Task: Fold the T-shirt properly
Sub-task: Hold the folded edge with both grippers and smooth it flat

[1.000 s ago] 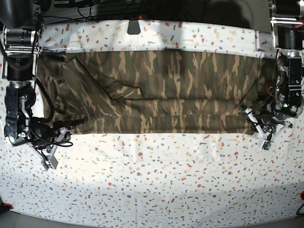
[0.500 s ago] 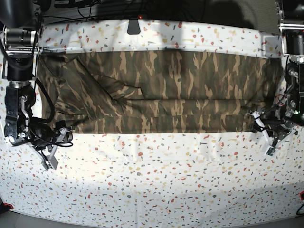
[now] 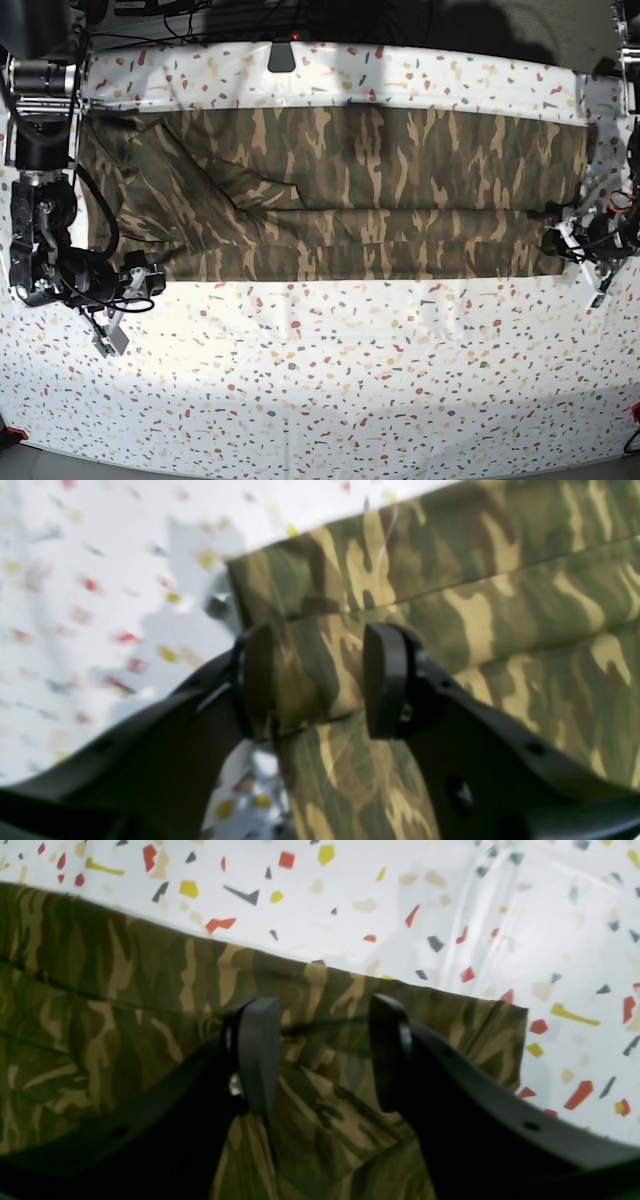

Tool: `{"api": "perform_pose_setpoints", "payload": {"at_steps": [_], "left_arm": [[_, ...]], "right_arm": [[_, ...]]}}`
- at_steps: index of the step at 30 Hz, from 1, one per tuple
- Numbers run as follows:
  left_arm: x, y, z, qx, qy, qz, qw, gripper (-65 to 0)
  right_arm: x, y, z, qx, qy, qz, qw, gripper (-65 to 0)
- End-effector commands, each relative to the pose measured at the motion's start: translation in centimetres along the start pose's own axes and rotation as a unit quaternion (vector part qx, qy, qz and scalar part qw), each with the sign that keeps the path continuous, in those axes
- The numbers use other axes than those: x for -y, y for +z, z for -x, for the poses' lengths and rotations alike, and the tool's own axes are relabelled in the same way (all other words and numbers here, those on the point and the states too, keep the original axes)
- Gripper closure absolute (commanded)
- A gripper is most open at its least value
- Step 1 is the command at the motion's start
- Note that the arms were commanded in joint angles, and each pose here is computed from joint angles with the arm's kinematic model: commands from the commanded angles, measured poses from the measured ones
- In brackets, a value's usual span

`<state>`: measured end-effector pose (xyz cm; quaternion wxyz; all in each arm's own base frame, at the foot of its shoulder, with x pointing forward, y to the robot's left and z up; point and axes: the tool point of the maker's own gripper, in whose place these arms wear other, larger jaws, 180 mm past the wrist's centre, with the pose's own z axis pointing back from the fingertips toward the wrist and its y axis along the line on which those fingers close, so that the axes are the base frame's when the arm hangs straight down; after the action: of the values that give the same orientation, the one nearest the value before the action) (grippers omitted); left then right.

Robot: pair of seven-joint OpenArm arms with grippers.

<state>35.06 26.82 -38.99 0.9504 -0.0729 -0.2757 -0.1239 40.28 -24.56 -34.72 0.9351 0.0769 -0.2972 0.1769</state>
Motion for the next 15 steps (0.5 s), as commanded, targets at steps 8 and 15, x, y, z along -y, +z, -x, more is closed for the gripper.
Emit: {"api": "perform_pose_setpoints", "payload": {"at_steps": [8, 15], "left_arm": [[-2.6, -0.6, 1.5, -0.027, 0.05, -0.008, 0.998, -28.5], [-0.2, 0.4, -1.4, 0.014, 0.051, 0.038, 0.998, -25.2]], "right_arm": [[0.9, 1.2, -2.2, 0.03, 0.011, 0.009, 0.9995, -29.5], [0.9, 1.2, -2.2, 0.029, 0.011, 0.01, 0.9995, -29.5]]}}
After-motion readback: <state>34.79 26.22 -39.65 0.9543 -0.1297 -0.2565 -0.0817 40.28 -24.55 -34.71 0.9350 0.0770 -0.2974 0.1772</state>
